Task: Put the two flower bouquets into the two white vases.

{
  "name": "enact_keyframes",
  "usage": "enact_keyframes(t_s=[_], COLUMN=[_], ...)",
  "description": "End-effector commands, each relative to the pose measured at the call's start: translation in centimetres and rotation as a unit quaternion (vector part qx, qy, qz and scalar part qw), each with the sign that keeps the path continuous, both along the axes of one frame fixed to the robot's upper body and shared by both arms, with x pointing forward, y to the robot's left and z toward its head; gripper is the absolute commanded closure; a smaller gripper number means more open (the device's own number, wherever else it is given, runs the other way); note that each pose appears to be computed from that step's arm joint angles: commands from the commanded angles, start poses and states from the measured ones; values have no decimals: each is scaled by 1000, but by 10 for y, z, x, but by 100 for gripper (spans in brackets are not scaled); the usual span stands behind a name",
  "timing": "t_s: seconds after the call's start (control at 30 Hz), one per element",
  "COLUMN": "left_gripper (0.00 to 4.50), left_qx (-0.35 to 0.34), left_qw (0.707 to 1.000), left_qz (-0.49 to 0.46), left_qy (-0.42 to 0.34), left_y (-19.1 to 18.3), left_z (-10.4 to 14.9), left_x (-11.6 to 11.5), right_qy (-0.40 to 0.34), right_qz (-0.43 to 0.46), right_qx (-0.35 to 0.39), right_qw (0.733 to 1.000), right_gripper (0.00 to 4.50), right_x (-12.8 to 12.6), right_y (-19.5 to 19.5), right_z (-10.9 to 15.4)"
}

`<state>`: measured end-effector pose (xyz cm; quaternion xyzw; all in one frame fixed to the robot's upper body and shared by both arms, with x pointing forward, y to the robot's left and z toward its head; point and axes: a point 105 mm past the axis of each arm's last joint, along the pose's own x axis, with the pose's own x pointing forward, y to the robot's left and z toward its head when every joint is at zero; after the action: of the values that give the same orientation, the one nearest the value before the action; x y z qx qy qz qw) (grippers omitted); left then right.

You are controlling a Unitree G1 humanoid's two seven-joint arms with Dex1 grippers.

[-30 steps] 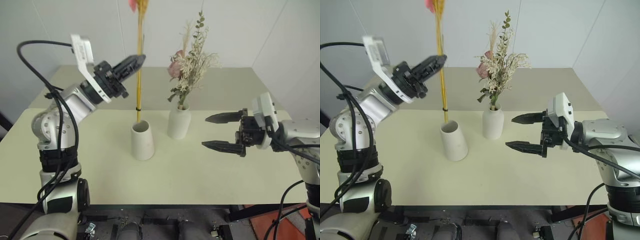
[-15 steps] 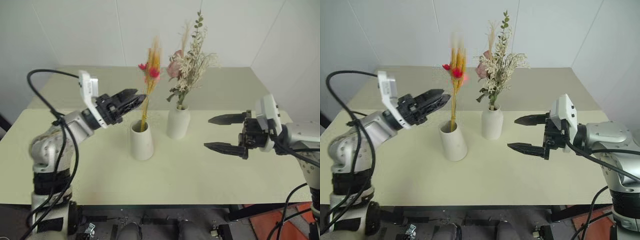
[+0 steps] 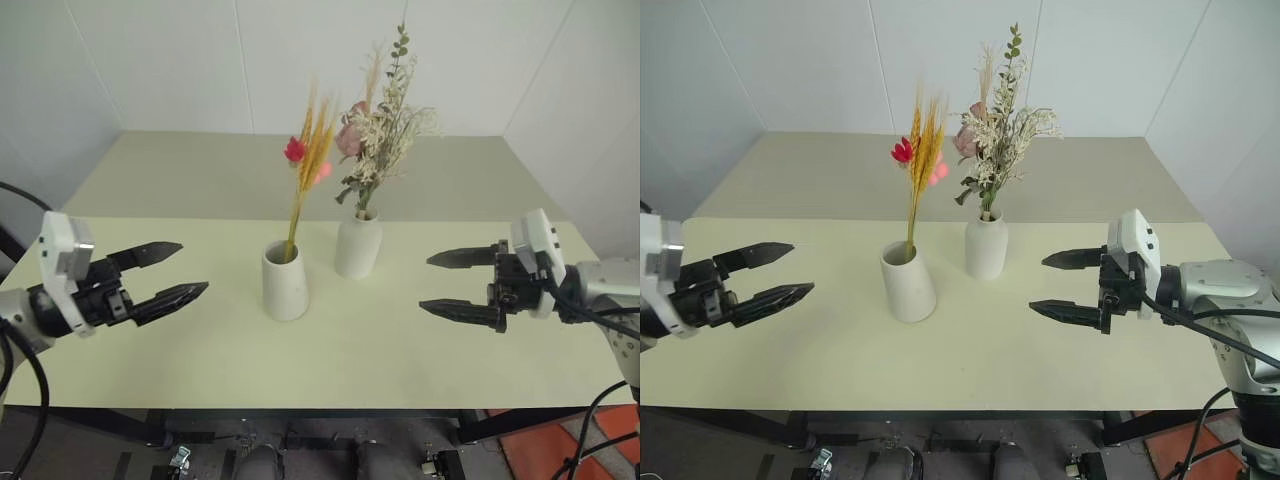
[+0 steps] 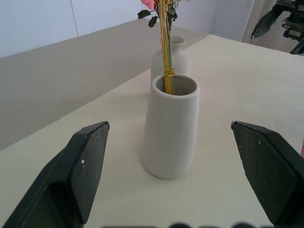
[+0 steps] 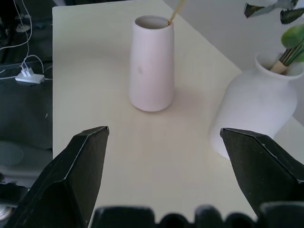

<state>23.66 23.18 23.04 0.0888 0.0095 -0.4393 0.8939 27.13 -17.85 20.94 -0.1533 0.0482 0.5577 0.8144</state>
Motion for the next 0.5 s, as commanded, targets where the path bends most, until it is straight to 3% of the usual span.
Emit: enact_keyframes(t_s=[0.03, 0.5], left_gripper=[2, 2], left_qx=[48, 70], left_qw=[998, 996], left_qz=[-17, -53], left_qy=[-29, -15], left_y=[0, -3], left_z=[9, 1], left_x=[-12, -20], right_qy=[-20, -9], right_qz=[-30, -66], right_qx=[-4, -17], right_qw=[999, 998], right_gripper=[0, 0], right_x=[0, -7], right_y=[-14, -29], right_z=[11, 7])
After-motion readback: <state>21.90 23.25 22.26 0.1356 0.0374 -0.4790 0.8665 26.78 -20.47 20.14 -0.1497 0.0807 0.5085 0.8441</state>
